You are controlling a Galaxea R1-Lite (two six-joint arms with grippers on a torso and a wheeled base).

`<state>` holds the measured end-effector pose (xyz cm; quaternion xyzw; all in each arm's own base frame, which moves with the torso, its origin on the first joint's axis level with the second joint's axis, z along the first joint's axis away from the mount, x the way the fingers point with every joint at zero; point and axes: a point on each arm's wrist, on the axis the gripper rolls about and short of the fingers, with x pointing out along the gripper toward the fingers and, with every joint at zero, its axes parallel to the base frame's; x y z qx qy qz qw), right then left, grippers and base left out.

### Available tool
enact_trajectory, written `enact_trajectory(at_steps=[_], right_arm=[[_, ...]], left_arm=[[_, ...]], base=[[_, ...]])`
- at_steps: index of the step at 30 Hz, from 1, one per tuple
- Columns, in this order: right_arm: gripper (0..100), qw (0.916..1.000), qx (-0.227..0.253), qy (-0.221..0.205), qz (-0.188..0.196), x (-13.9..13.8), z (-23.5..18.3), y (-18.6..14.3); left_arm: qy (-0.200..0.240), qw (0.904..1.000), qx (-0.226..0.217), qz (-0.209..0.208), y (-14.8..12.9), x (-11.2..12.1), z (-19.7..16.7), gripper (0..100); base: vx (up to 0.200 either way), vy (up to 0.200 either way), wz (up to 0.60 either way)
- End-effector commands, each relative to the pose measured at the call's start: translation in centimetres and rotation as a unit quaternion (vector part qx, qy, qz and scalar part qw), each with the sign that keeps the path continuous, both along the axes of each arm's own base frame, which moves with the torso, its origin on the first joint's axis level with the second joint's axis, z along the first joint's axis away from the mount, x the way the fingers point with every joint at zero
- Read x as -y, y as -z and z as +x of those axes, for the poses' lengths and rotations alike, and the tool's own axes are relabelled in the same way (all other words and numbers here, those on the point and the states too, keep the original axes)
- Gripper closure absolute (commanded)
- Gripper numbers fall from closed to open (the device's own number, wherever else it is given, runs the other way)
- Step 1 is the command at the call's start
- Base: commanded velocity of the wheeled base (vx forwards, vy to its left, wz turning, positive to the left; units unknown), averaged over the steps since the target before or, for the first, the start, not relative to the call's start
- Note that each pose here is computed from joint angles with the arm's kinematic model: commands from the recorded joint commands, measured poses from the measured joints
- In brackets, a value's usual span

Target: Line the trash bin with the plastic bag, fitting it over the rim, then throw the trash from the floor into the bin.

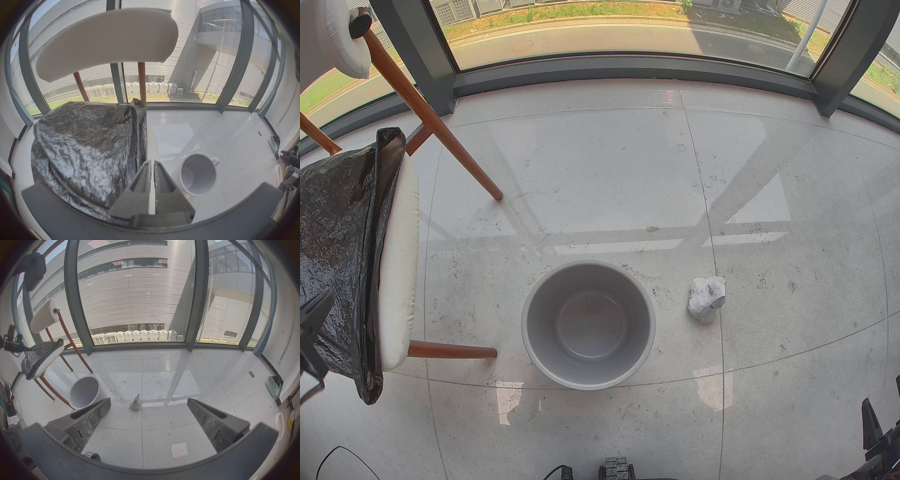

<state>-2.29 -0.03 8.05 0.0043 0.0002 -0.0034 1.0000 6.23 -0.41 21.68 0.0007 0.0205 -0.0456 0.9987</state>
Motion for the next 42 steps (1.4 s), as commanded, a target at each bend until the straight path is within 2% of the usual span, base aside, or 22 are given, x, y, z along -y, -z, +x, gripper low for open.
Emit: enact_trajectory(at_steps=[1,7,11,12,22,29,35,36,42], right_arm=[[0,1.0000,-0.001,0.000,0.000,0.0,0.0,0.5],[0,1.0000,-0.001,0.000,0.002,0.0,0.0,0.5],[0,1.0000,-0.001,0.000,0.002,0.0,0.0,0.5],[0,1.0000,-0.001,0.000,0.002,0.0,0.0,0.5],[0,1.0000,-0.001,0.000,0.003,0.0,0.0,0.5],[0,1.0000,-0.001,0.000,0.003,0.0,0.0,0.5],[0,1.0000,-0.001,0.000,0.003,0.0,0.0,0.5],[0,1.0000,-0.001,0.000,0.003,0.0,0.0,0.5],[0,1.0000,-0.001,0.000,0.003,0.0,0.0,0.5]], left_arm=[[0.002,0.9970,-0.077,0.003,-2.7,0.5,8.7,100],[-0.020,0.9956,-0.091,0.008,-3.7,-0.1,12.4,100],[-0.025,0.9951,-0.094,0.016,-3.8,-0.4,13.1,100],[-0.028,0.9945,-0.097,0.028,-3.7,-0.5,13.2,0],[-0.030,0.9953,-0.082,0.041,-4.3,-0.6,13.0,0],[-0.032,0.9929,-0.107,0.042,-2.9,-0.7,12.9,0],[-0.038,0.9923,-0.110,0.043,-2.7,-0.7,13.1,0],[-0.037,0.9921,-0.111,0.044,-2.7,-0.7,13.2,100],[-0.036,0.9908,-0.123,0.043,-2.2,-0.8,13.7,100]], base=[[0.000,0.000,0.00],[0.000,0.000,0.00],[0.000,0.000,0.00],[0.000,0.000,0.00],[0.000,0.000,0.00],[0.000,0.000,0.00],[0.000,0.000,0.00],[0.000,0.000,0.00],[0.000,0.000,0.00]])
